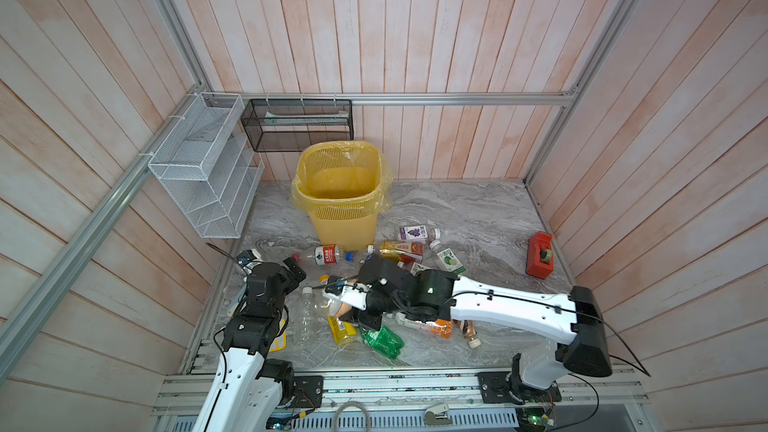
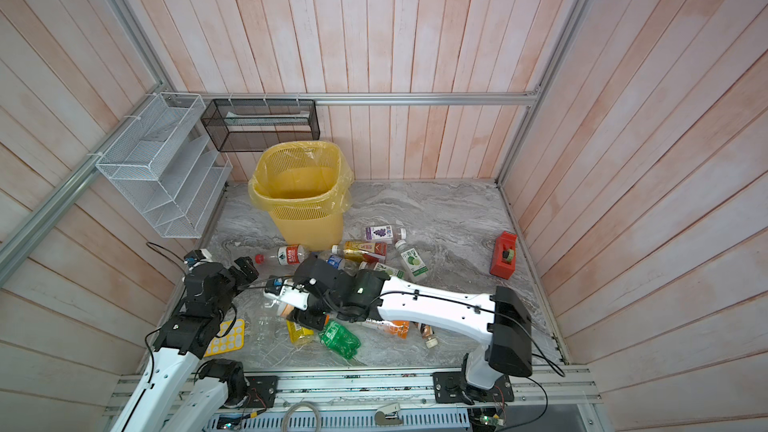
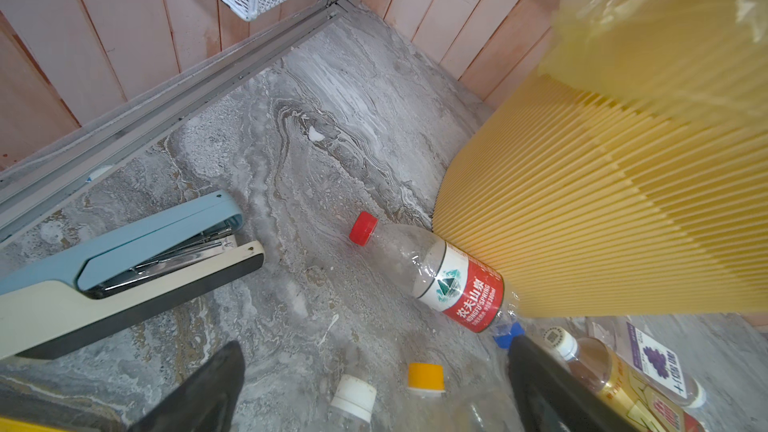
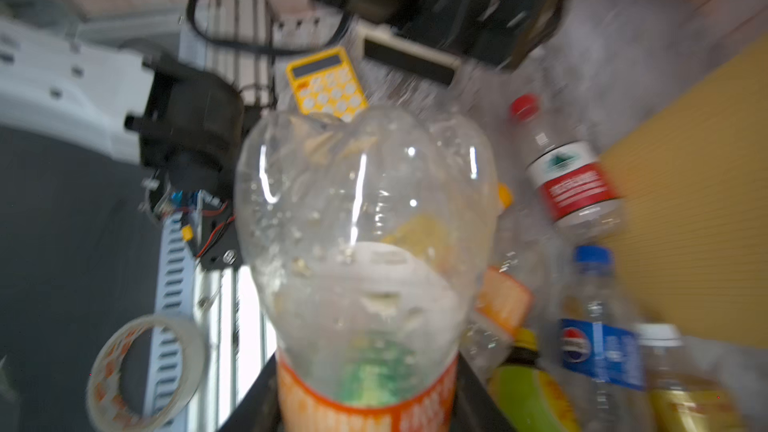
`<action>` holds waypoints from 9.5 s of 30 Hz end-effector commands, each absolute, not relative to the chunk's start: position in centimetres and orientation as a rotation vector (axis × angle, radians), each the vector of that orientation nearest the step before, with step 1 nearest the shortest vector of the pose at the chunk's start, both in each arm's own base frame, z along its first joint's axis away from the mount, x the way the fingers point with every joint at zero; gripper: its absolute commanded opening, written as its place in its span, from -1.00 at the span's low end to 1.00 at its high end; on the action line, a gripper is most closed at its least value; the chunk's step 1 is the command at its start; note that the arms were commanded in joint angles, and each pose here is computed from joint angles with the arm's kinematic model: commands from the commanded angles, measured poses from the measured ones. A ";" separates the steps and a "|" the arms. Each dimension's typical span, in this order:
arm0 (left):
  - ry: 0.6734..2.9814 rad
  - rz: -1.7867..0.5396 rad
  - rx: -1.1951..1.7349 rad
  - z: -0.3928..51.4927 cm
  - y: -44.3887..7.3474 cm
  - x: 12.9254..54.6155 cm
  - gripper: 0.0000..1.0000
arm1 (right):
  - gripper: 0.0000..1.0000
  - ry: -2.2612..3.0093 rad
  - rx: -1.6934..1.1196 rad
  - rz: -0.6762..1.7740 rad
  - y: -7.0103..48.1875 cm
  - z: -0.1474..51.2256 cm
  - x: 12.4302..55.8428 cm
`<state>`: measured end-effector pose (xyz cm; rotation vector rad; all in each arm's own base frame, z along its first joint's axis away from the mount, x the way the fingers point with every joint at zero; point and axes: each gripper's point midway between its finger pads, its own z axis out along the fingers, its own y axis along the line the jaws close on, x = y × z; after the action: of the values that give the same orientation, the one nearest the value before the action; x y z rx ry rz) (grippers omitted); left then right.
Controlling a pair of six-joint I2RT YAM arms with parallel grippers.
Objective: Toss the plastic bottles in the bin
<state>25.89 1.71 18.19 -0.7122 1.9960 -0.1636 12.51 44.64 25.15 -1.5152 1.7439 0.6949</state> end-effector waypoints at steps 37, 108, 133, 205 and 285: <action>2.096 -0.174 -0.668 16.6 -0.8 26.1 1.00 | 1.00 1.560 -0.485 0.399 29.0 46.0 38.1; 1.822 -0.034 -0.505 31.2 -2.6 23.6 0.01 | 0.99 1.978 0.112 0.300 9.3 21.4 32.6; 1.757 -0.404 -0.081 42.2 -13.4 42.5 1.00 | 0.99 2.001 -0.002 0.348 10.4 22.1 31.6; 2.050 -0.129 -0.590 18.3 -2.1 27.4 1.00 | -0.04 2.488 0.022 0.480 13.9 5.2 20.9; 2.408 -0.306 -0.588 7.9 -9.9 19.9 0.59 | 0.99 1.944 -0.031 0.418 13.9 23.2 35.5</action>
<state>21.17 -11.05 9.95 -0.5007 2.3656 -0.3681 35.18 15.44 22.80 -0.1231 1.9744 0.4430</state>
